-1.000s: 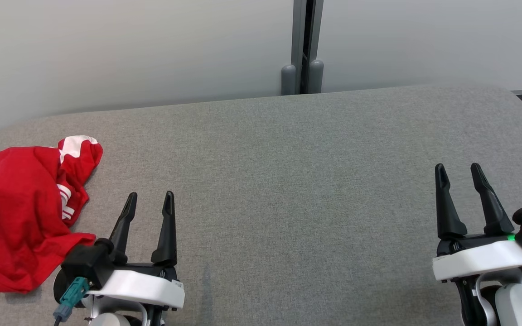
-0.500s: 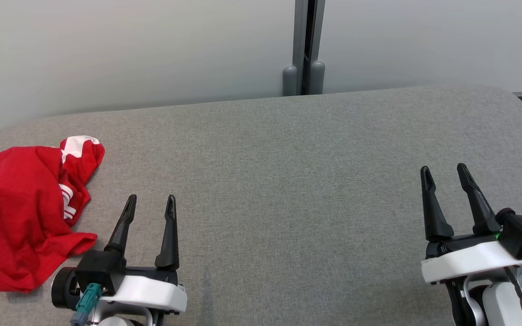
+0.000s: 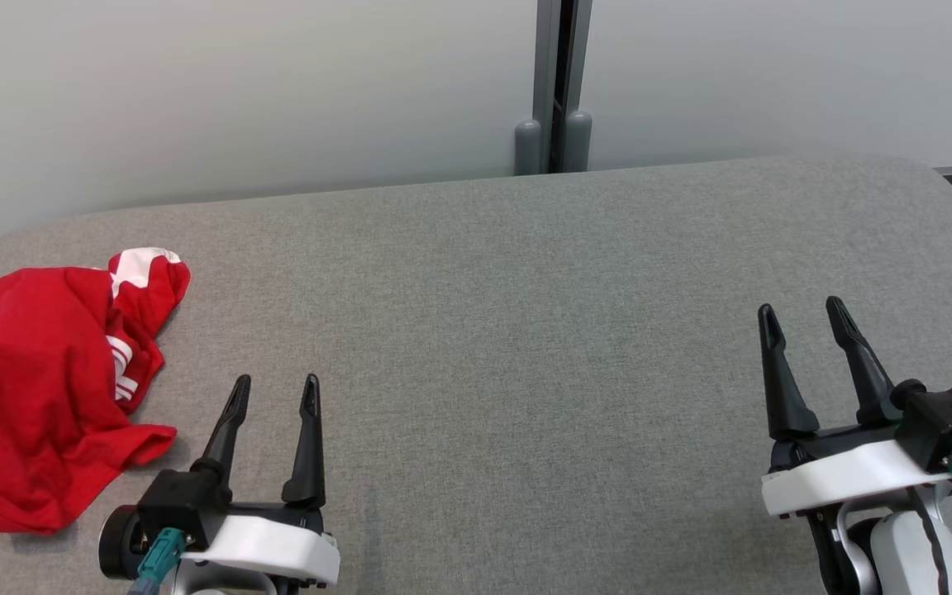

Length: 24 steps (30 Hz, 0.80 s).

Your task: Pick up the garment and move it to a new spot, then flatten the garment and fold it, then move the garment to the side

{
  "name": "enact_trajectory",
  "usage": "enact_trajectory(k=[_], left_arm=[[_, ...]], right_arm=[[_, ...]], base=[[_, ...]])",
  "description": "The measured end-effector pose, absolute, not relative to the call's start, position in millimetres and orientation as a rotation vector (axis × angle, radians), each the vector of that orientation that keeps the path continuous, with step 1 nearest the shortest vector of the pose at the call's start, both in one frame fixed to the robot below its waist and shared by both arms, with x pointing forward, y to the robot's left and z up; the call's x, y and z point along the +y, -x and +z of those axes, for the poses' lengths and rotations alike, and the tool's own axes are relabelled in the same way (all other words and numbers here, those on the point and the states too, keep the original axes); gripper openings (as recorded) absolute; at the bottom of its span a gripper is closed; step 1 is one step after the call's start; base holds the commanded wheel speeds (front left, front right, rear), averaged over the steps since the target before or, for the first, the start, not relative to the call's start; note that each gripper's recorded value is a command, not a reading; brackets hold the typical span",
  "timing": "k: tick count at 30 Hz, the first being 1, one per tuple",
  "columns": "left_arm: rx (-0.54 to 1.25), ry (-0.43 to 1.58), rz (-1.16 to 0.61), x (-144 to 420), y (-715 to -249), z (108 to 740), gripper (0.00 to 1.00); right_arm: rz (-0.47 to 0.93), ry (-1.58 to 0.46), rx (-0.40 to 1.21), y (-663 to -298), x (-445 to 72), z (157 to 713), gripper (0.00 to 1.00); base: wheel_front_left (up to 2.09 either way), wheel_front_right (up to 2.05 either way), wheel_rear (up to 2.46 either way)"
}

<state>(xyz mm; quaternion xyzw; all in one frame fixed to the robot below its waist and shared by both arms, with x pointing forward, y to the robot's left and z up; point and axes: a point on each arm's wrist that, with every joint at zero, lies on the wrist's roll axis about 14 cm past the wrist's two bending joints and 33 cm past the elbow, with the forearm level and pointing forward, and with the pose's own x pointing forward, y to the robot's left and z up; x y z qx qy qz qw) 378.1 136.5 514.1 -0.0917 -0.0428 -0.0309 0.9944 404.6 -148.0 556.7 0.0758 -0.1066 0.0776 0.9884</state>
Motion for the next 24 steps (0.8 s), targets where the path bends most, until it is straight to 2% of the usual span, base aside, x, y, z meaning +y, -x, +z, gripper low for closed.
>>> enact_trajectory(k=[24], left_arm=[[-0.062,0.185,-0.062,136.6,-381.3,504.6,1.00]], right_arm=[[0.150,-0.171,-0.196,-409.4,-149.1,549.2,1.00]], base=[[0.00,0.00,0.00]])
